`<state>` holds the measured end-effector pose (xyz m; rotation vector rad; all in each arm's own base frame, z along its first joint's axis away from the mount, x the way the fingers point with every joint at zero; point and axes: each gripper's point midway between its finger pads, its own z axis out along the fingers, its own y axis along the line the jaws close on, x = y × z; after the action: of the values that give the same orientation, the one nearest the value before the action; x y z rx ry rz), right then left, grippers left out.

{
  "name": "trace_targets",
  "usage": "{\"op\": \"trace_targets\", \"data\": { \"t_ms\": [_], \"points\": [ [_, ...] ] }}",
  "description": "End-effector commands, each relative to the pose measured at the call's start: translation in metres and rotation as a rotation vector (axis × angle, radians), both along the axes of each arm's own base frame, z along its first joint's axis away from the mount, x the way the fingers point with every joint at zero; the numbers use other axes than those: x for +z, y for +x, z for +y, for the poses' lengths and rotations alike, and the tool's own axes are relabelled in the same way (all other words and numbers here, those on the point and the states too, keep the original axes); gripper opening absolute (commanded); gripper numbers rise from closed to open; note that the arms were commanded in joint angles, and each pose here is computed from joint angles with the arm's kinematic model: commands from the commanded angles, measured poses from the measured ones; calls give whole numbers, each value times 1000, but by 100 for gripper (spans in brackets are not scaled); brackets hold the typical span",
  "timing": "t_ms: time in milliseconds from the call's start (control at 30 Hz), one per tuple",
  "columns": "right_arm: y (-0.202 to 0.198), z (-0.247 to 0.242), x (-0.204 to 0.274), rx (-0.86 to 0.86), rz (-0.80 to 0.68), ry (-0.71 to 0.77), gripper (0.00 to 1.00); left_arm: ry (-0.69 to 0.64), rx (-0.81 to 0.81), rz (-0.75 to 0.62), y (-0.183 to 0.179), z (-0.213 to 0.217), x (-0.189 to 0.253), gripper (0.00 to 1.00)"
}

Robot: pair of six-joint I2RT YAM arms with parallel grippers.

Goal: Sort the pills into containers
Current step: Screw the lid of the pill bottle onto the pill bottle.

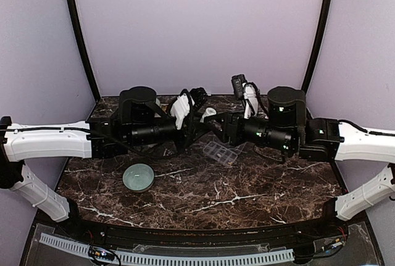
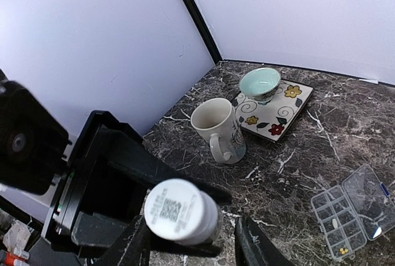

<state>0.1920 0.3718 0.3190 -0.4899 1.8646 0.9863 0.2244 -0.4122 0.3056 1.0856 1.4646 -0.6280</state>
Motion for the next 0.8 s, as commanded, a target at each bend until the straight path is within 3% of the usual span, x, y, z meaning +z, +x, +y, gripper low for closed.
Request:
{"op": "trace_targets", "data": {
  "t_ms": [0,400,767],
  "points": [
    [-25,-6,-40,86,26,-146,48,-259,69,-112,12,22,101,0],
    [-32,-25,-14,104,-96,-139,48,-183,-11,-42,9,20,81,0],
    [-37,-48,45,126,-359,-151,48,-82,-271,132,-16,10,46,0]
  ]
}}
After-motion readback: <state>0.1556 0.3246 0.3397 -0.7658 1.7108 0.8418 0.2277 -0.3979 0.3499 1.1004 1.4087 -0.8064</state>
